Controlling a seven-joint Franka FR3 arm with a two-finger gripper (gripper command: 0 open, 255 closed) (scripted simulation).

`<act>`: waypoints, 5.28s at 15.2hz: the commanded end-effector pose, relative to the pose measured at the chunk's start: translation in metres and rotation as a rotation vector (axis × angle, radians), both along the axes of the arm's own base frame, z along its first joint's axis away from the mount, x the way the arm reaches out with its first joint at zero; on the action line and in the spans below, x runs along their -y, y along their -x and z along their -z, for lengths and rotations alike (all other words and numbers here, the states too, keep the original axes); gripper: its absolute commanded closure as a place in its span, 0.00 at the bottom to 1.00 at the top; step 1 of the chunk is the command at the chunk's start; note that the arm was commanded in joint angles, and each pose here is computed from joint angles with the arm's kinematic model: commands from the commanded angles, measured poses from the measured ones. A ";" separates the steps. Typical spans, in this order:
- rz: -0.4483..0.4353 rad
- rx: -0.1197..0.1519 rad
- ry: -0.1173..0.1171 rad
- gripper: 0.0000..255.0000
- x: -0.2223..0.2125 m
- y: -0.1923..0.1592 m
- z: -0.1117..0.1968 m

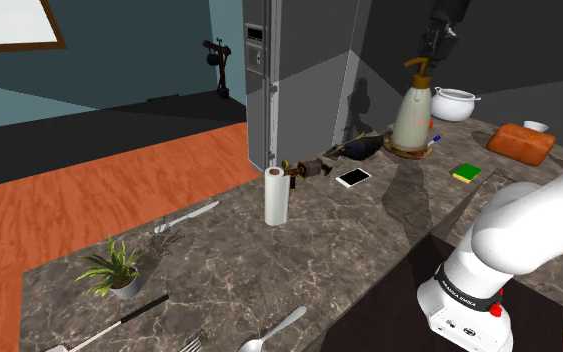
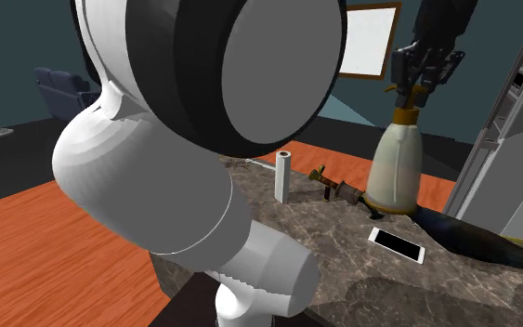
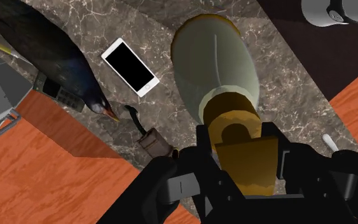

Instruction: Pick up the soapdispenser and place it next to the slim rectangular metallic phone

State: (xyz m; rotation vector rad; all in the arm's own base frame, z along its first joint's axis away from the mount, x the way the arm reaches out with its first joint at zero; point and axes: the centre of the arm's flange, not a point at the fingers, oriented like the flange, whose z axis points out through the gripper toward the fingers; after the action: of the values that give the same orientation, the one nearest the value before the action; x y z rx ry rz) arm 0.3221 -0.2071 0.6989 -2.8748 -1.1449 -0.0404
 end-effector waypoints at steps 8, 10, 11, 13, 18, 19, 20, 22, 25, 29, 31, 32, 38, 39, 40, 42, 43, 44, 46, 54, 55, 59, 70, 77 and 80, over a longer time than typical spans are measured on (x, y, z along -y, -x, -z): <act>-0.001 0.000 0.001 1.00 0.108 0.033 -0.037; -0.001 0.000 0.001 1.00 0.132 0.040 -0.045; -0.001 0.000 0.001 1.00 0.144 0.044 -0.049; -0.001 0.000 0.001 1.00 0.169 0.052 -0.058; -0.001 0.000 0.001 1.00 0.169 0.052 -0.031; -0.001 0.000 0.001 1.00 0.169 0.052 -0.026; -0.001 0.000 0.001 1.00 0.169 0.052 -0.021; -0.001 0.000 0.001 1.00 0.169 0.052 -0.010; -0.001 0.000 0.001 1.00 0.169 0.052 0.006; -0.001 0.000 0.001 1.00 0.169 0.052 0.027; -0.001 0.000 0.001 1.00 0.169 0.052 0.037; -0.001 0.000 0.001 1.00 0.169 0.052 0.042; -0.001 0.000 0.001 1.00 0.169 0.052 0.074; -0.001 0.000 0.001 1.00 0.169 0.052 0.079; -0.001 0.000 0.001 1.00 0.169 0.052 0.085; -0.001 0.000 0.001 1.00 0.169 0.052 0.095; -0.001 0.000 0.001 1.00 0.169 0.052 0.101; -0.001 0.000 0.001 1.00 0.169 0.052 0.106; -0.001 0.000 0.001 1.00 0.169 0.052 0.116; -0.001 0.000 0.001 1.00 0.169 0.052 0.159; -0.001 0.000 0.001 1.00 0.169 0.052 0.164; -0.001 0.000 0.001 1.00 0.169 0.052 0.185; -0.001 0.000 0.001 1.00 0.169 0.052 0.243; -0.001 0.000 0.001 1.00 0.169 0.052 0.265; -0.001 0.000 0.001 1.00 0.169 0.052 0.265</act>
State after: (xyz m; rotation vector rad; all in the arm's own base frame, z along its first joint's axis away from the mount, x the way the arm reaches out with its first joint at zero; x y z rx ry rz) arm 0.2702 -0.3760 0.4355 -2.8768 -1.1472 -0.0421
